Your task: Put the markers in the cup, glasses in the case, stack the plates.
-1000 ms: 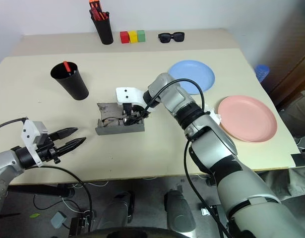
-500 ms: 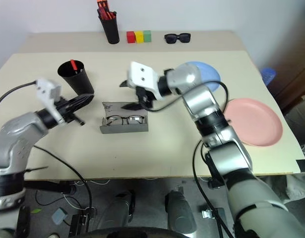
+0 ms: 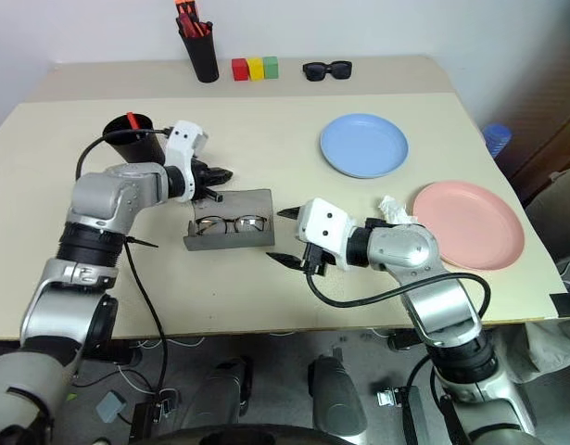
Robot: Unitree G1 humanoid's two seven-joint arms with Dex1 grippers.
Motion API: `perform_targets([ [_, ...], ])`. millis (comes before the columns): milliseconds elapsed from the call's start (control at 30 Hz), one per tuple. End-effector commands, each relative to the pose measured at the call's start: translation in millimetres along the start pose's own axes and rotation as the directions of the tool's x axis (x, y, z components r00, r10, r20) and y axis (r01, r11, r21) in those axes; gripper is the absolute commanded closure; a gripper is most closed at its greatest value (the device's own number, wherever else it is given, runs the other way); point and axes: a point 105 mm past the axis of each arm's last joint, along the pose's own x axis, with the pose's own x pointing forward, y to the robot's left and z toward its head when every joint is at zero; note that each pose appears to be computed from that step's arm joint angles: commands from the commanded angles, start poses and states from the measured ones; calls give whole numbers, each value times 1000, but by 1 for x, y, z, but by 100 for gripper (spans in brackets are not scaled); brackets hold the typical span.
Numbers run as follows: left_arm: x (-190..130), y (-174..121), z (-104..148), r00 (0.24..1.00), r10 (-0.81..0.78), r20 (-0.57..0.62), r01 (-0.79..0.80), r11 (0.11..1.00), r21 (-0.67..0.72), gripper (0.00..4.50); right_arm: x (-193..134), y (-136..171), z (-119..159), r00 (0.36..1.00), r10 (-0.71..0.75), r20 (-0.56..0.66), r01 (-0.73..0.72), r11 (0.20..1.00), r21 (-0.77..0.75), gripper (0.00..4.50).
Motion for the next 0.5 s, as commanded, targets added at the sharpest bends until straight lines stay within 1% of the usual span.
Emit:
perform_targets([
  [33,-3,-9,6,998,-60,-25,61,997,55,446,-11,-12,9,997,-79,21,79,996,-28,101],
  [133,-15,-17,4,990,-138,-23,139,985,100,446,-16,-28,5,987,-159,8,159,987,5,101],
  [233,-31,-20,-2,984,-177,-32,180,968,178,446,-18,-48,-2,969,-247,-20,247,967,58,101],
  [367,-47,-27,-15,975,-216,-51,221,944,244,446,-20,-55,-7,963,-267,-38,270,958,96,101],
  [500,-63,-38,-38,962,-252,-110,273,921,279,446,-18,-57,-11,965,-261,-41,264,958,109,101],
])
